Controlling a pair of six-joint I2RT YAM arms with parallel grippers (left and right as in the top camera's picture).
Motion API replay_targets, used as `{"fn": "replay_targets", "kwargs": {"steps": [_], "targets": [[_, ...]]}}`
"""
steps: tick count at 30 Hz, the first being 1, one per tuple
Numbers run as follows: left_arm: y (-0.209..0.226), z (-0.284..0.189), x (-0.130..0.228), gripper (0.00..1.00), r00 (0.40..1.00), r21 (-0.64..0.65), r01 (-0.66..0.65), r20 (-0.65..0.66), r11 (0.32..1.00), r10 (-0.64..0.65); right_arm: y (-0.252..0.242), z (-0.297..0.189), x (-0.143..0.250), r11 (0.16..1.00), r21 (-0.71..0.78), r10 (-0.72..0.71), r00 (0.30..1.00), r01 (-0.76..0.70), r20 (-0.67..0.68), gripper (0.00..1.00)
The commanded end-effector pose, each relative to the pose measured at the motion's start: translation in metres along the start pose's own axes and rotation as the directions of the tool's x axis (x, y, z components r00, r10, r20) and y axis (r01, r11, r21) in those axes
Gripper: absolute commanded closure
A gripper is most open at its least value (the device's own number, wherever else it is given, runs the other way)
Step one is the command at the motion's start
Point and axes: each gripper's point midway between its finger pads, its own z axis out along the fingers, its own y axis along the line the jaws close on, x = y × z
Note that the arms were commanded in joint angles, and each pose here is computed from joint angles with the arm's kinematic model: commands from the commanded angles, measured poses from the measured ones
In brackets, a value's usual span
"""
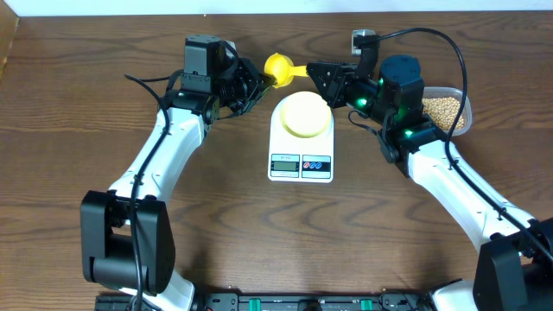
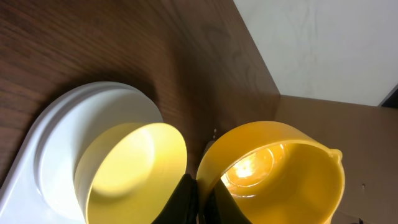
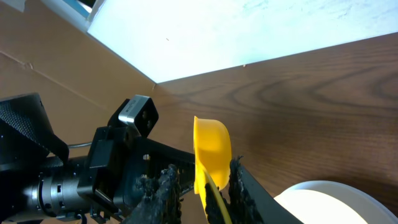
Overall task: Scoop item into bowl and weigh 50g on scale
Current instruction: 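Close the right gripper on the yellow scoop's handle beside the left gripper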
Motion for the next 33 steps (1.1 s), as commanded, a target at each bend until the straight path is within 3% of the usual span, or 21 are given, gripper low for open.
{"fn": "replay_targets", "kwargs": {"steps": [1,20,28,29,33], "targets": [[-0.0167,-0.0069,0.0001,0.92,1.000,0.031,-0.015,0.007,0.999,0.015,0.0024,0.0024,-0.0045,1.000,0.000,-0.006,1.000,0.006,0.010,0.75],[-0.0246,-0.0003,0.0085,0.92,0.999,0.039,-0.045,0.006,0.998,0.045,0.0010,0.0023,-0.0035,1.000,0.006,-0.003,1.000,0.003,0.006,0.80],[-0.0240,-0.0003,0.0052,0.92,0.999,0.033,-0.048,0.024,0.998,0.047,0.0004,0.0023,-0.0040,1.000,0.009,-0.004,1.000,0.004,0.009,0.93],[-0.0240,-0.0003,0.0052,0.92,0.999,0.033,-0.048,0.024,0.998,0.047,0.0003,0.0023,-0.0041,1.000,0.009,-0.004,1.000,0.003,0.009,0.99],[-0.0240,-0.0003,0.0052,0.92,0.999,0.033,-0.048,0.024,0.998,0.047,0.0003,0.0023,-0.0041,1.000,0.010,-0.007,1.000,0.007,0.009,0.99]]}}
